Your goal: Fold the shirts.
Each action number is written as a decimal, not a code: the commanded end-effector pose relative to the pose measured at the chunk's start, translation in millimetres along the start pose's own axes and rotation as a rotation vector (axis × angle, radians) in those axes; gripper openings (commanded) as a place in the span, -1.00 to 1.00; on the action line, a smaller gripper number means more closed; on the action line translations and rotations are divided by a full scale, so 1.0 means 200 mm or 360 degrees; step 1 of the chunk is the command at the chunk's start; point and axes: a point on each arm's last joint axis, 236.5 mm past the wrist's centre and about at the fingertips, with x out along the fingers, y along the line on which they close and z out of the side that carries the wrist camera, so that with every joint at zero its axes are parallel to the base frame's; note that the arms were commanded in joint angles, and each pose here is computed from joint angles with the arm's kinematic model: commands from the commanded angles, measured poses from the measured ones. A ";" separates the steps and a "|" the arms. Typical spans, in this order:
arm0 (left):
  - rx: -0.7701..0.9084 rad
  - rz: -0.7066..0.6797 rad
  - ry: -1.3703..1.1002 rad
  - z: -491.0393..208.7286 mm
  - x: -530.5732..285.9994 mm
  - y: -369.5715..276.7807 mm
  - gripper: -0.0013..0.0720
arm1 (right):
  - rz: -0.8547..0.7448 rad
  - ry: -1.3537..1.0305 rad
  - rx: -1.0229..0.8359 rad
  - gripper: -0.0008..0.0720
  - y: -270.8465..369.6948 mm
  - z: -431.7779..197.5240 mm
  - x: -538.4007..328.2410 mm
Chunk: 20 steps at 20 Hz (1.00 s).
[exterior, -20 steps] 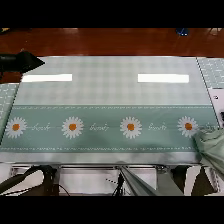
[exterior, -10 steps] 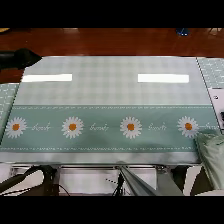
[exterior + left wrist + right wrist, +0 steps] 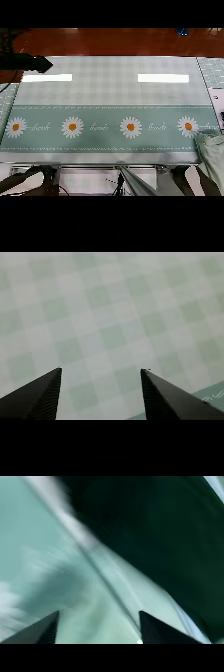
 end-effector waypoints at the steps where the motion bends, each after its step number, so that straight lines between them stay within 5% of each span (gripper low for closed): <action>1: 0.0079 0.0276 0.0237 -0.12 0.06 -0.03 0.91 | 0.0452 -0.0126 -0.0386 0.68 0.71 0.24 -0.04; 7: 0.0201 0.0171 0.0448 -0.25 0.12 -0.40 0.98 | 0.0699 0.0241 -0.0503 0.68 1.21 -0.01 0.08; 20: 0.0235 0.0144 0.0444 -0.25 0.13 -0.46 0.98 | 0.0721 0.0239 -0.0529 0.68 1.25 -0.02 0.08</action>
